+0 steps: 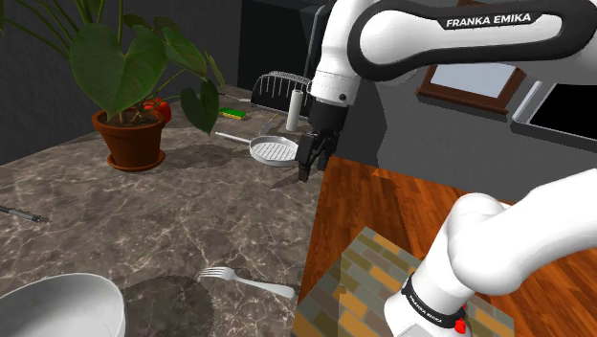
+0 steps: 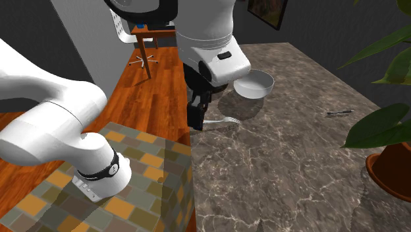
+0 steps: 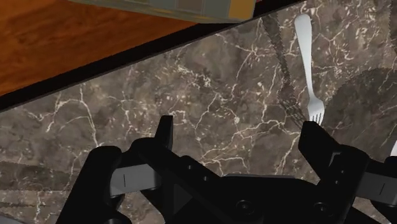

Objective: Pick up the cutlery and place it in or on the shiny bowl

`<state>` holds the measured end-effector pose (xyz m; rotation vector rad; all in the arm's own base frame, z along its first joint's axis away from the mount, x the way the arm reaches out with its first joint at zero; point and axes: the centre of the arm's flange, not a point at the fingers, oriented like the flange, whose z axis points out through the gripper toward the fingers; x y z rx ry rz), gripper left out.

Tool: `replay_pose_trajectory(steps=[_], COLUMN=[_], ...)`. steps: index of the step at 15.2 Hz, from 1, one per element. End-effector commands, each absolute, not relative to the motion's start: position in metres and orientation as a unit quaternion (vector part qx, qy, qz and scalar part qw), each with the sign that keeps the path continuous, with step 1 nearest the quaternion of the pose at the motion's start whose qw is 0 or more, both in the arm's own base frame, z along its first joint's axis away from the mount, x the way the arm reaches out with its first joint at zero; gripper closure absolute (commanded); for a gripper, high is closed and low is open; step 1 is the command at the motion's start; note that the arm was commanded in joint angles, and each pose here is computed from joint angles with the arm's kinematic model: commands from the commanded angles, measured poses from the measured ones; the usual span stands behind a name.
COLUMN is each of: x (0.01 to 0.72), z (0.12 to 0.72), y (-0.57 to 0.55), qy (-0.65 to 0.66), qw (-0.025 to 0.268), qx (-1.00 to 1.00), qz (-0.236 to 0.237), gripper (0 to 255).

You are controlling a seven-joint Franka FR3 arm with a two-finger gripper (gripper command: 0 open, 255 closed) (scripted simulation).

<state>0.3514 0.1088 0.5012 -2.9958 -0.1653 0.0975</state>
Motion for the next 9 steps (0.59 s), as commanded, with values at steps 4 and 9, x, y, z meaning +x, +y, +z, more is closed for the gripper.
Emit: replay_pose_trajectory(steps=[4,9], x=[0.359,0.361], z=[0.455,0.41], y=[0.156,0.204], qy=[-0.099,-0.143], qw=[0.076,0.082], qx=[-0.991,-0.985], qz=[0.043,0.054], gripper=[0,0])
